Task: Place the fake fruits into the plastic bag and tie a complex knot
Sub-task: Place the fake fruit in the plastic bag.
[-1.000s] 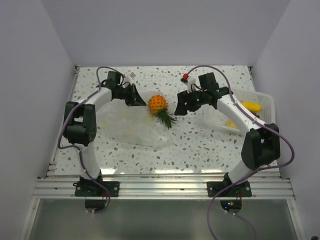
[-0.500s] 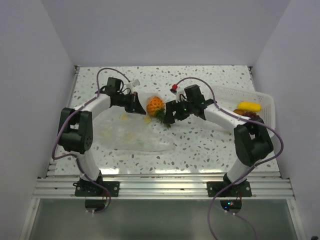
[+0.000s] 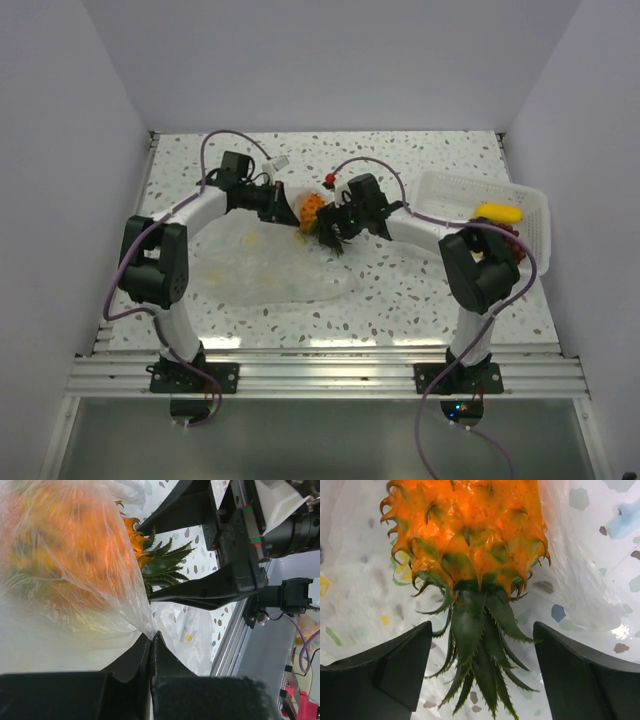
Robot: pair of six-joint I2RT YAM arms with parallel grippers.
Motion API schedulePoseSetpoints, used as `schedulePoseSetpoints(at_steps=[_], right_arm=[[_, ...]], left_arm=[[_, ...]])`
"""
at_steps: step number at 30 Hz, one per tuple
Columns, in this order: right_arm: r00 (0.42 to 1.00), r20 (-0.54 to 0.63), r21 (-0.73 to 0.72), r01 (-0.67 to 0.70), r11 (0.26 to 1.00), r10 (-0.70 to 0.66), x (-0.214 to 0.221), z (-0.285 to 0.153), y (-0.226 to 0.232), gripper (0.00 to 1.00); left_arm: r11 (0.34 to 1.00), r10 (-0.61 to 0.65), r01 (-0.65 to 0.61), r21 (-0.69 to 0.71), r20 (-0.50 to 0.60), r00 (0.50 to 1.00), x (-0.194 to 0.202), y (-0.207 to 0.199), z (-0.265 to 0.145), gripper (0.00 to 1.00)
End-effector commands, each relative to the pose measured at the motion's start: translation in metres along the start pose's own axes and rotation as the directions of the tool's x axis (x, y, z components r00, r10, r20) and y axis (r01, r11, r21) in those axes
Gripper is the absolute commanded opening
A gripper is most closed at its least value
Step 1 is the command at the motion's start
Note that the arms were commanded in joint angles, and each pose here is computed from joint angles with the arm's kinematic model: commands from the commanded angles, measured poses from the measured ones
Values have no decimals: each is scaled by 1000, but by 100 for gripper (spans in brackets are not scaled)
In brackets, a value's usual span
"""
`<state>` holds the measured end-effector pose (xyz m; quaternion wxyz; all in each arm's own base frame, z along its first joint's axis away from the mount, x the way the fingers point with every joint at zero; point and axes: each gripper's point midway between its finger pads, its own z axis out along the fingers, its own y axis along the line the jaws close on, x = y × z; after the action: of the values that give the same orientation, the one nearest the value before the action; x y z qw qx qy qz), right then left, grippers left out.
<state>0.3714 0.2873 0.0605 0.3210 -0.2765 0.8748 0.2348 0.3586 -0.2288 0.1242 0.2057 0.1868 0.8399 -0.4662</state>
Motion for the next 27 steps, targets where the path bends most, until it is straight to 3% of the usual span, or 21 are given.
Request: schedulePoseSetpoints(at_steps=[1, 3, 4, 6, 7, 10, 18, 23, 26, 27], right_arm=[[998, 58, -4, 29, 1000, -29, -16, 15, 1, 83], [999, 51, -54, 14, 998, -11, -10, 19, 8, 67], [997, 71, -69, 19, 997, -14, -13, 22, 10, 53], [995, 92, -117, 38, 992, -27, -12, 22, 18, 37], [994, 103, -123, 47, 991, -34, -13, 20, 19, 24], [985, 154, -180, 105, 978, -77, -21, 8, 32, 3], [941, 299, -420, 279, 863, -159, -46, -35, 85, 0], [932, 266, -520, 353, 778, -245, -44, -59, 100, 0], [935, 227, -525, 354, 774, -274, -41, -60, 94, 0], [930, 230, -519, 367, 772, -288, -42, -60, 89, 0]], left_arm=[[987, 162, -161, -20, 58, 985, -27, -19, -7, 0], [986, 167, -166, -21, 61, 984, -30, -19, -7, 0], [986, 165, -164, -21, 56, 985, -29, -19, -7, 0], [986, 169, -169, -17, 53, 984, -33, -19, -7, 0], [984, 178, -178, -10, 57, 982, -34, -21, -7, 0], [979, 203, -205, 21, 72, 977, -40, -26, -6, 0], [948, 244, -261, 185, 107, 964, -52, -48, -2, 0], [925, 254, -277, 260, 120, 960, -64, -55, 1, 0], [902, 230, -264, 341, 138, 963, -69, -63, 4, 0], [868, 288, -340, 362, 193, 938, -80, -69, 3, 0]])
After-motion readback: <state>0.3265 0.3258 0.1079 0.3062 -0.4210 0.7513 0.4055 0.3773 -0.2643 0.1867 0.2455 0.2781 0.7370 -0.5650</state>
